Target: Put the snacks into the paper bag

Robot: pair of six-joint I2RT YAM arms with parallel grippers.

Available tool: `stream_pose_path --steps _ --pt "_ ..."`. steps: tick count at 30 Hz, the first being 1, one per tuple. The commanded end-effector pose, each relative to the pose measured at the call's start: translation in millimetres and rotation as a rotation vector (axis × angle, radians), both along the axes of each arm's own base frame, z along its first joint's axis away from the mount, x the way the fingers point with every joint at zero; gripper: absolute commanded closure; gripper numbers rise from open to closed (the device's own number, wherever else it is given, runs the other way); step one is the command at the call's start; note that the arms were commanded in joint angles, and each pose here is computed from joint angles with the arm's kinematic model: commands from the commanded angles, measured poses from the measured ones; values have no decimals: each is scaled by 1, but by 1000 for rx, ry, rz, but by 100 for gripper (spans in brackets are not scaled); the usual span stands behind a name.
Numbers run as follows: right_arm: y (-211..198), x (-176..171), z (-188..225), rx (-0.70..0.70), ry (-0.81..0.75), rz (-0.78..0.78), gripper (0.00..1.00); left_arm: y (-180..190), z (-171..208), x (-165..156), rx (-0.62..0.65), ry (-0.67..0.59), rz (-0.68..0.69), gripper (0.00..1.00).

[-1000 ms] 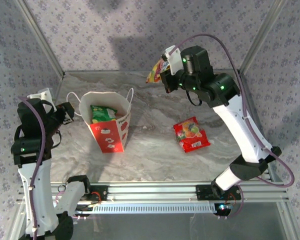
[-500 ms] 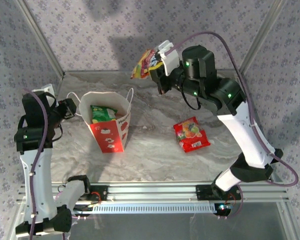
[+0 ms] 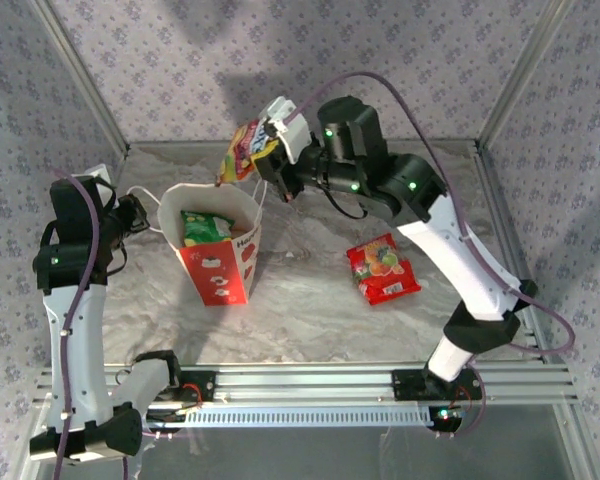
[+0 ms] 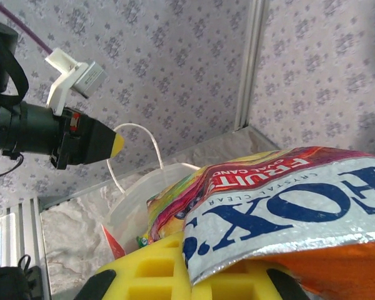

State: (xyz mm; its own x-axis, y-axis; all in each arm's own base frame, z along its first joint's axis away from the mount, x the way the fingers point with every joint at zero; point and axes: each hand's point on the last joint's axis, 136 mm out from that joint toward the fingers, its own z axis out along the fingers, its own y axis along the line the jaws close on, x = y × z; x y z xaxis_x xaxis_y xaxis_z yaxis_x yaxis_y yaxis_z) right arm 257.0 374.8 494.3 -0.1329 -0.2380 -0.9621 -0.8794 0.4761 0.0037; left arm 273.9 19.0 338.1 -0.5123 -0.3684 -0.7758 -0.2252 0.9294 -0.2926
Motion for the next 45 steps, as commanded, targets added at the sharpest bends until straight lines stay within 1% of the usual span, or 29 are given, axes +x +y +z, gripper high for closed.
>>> stream_pose_path --steps 1,8,21,25,30,31,32,34,35,36,39,45 --pt "16 -14 21 72 -15 94 100 6 7 -4 16 -31 31 93" --pt "54 -16 -24 -21 110 190 100 8 5 -7 19 -29 41 96" --pt "85 -7 -86 -117 262 230 100 10 4 -11 17 -29 53 98" --pt "93 -2 -95 -120 284 228 100 9 4 -13 20 -33 51 98" --pt "103 5 -94 -90 286 218 100 9 3 -14 26 -31 49 98" --pt "105 6 -95 -85 291 220 96 9 4 -15 29 -33 47 98" --pt "107 6 -98 -85 302 221 90 9 4 -15 28 -32 48 99" --pt "109 8 -105 -91 327 218 71 10 5 -15 32 -34 47 98" --pt "110 8 -107 -95 334 215 67 10 5 -15 33 -36 47 99" --pt "110 9 -108 -98 339 211 66 10 5 -15 32 -36 47 99" --pt "107 8 -103 -92 338 207 59 9 4 -15 30 -34 46 99" --pt "85 4 -81 -102 271 173 54 8 4 -15 22 -36 44 99"
